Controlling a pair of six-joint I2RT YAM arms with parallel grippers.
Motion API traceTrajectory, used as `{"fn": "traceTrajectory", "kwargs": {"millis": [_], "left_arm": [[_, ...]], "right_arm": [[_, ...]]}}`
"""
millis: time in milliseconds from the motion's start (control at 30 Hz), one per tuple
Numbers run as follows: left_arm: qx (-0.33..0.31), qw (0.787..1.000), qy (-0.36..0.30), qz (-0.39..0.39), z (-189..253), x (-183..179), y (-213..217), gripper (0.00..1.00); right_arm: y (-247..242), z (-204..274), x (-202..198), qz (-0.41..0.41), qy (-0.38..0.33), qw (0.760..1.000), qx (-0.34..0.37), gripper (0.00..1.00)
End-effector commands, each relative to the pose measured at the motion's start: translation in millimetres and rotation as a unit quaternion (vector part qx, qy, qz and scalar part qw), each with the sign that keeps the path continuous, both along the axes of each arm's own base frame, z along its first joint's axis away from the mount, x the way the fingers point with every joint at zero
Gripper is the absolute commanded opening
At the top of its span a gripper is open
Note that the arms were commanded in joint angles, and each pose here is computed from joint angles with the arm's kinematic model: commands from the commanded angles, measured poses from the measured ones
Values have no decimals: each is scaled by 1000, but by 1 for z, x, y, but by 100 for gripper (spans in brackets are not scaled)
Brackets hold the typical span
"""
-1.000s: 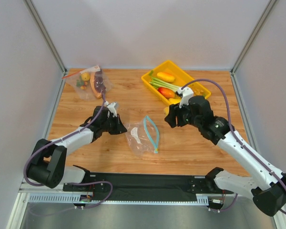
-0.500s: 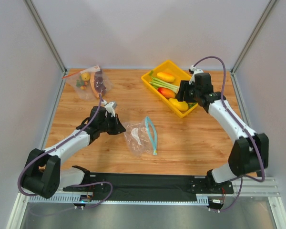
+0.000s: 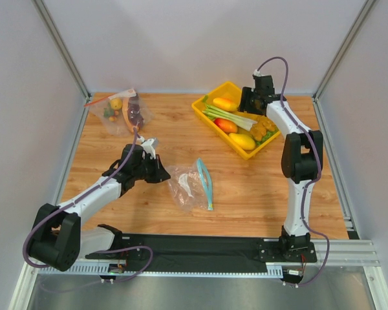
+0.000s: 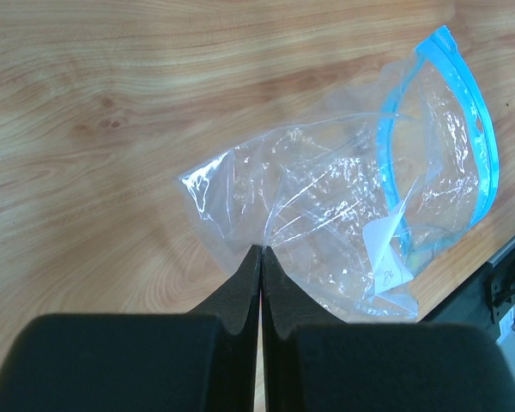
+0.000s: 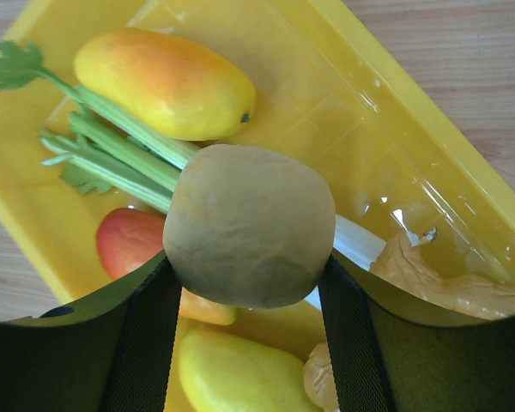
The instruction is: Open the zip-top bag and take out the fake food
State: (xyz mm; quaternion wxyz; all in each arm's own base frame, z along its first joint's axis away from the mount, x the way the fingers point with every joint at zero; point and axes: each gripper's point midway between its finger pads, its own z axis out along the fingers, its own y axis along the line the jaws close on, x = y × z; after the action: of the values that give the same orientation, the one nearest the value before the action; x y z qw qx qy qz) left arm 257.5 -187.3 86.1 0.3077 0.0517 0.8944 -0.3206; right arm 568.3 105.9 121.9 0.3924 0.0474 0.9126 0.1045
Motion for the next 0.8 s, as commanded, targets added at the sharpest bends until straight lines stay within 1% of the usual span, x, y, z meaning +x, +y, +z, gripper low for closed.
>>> {"fn": "traceTrajectory", "kwargs": {"millis": [0,67,100,167,200,267,300,500,533,567,600,633,667,700,733,767], "left_arm": [[-3,1000,-11,-10,6,-1,-1,0],[-3,1000,-12,-10,6,-1,0,0],[-3,1000,-11,-9,6,-1,0,0],[-2,1000,-11,-9,6,-1,0,0],[-3,1000,-11,-9,6,-1,0,0],[-4,1000,-12,-11,7,-1,-1,0],[-4,1000,-13,-10,8,-1,-1,0],[-3,1000,-19,-6,12,0,1,0],[-2,1000,-19,-5,13,-1,2,0],[0,1000,-21,-2,13,0,3,0],[0,1000,-23,-1,15,0,3,0],[2,1000,-25,1,16,1,4,0],[6,1000,-25,5,16,1,6,0],[7,1000,-26,7,17,1,6,0],[8,1000,-27,8,19,1,7,0],[9,999,-30,11,21,3,8,0]], "right_arm": [[-11,-2,9,-22,6,1000,-11,51],[-13,-10,10,-25,12,1000,-12,58],[-15,-12,10,-28,14,999,-11,67],[-15,-13,11,-26,15,1000,-8,75],[-15,-13,10,-24,15,1000,-5,81],[-15,-9,11,-20,12,1000,-3,86],[-14,-8,10,-19,11,1000,-1,95],[-10,19,1,-6,-14,1000,15,96],[-8,40,0,-3,-38,999,23,96],[-7,35,-8,2,-33,999,26,96],[-5,42,-12,6,-39,999,32,96],[-1,68,-17,15,-66,997,43,97],[-1,61,-29,16,-56,997,46,97],[0,66,-35,19,-61,997,50,97],[0,90,-45,24,-87,994,57,97],[0,95,-53,25,-92,994,60,96]]}}
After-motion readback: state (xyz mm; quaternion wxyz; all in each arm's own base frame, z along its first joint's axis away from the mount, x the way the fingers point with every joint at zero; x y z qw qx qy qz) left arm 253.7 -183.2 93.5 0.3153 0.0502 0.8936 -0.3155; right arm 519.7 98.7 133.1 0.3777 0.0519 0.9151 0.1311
